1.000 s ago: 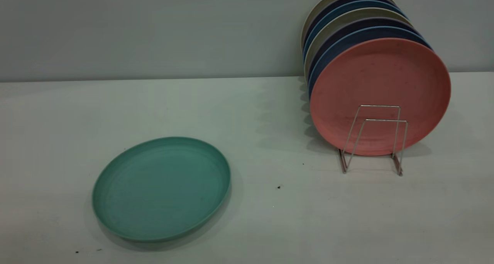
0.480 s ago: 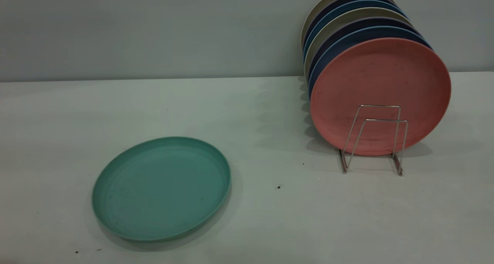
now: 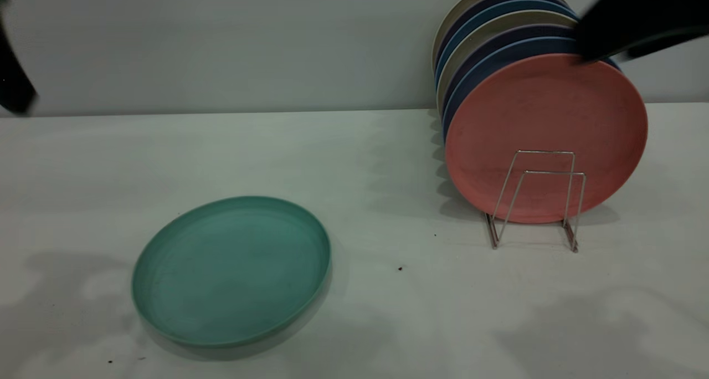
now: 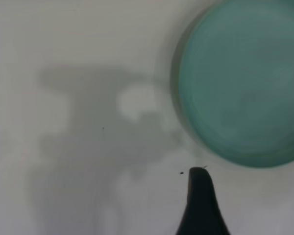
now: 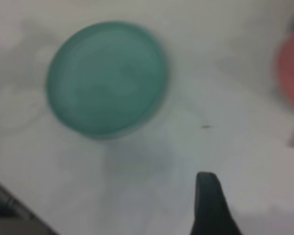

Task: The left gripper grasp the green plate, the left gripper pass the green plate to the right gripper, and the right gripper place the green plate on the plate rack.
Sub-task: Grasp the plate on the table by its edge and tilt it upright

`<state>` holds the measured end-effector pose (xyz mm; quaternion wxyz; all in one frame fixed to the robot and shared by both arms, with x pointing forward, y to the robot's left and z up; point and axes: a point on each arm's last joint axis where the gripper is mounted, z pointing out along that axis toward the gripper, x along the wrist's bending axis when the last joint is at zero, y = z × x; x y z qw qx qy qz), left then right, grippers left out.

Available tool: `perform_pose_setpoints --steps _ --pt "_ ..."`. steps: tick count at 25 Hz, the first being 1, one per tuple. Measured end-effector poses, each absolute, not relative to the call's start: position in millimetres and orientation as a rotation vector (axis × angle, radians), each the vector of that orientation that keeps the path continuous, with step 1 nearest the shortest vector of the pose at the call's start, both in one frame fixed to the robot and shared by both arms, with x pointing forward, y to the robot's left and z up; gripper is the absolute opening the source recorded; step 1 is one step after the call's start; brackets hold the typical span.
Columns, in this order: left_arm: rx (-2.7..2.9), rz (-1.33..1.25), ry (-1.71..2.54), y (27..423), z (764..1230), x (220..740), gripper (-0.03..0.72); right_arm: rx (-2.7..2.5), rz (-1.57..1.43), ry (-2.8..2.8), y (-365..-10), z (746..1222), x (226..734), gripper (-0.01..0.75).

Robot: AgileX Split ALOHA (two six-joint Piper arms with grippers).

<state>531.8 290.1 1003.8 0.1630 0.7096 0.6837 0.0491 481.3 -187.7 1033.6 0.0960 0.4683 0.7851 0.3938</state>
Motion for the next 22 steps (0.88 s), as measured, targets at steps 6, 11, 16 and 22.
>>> perform_pose_setpoints --steps 6,11,16,22 --pt "2.130 -0.050 2.025 297.7 934.4 572.1 0.548 1.361 1.153 2.494 -142.6 995.9 495.0 0.479" --pt "2.172 -0.189 1.975 296.9 884.2 601.4 0.546 1.431 1.165 2.528 -133.3 974.8 502.5 0.479" --pt "2.197 -0.266 1.899 292.8 851.3 616.2 0.540 1.428 1.209 2.516 -131.1 974.7 504.1 0.479" --pt "2.150 -0.346 1.858 286.0 825.2 618.1 0.538 1.438 1.233 2.499 -130.4 975.9 505.0 0.479"
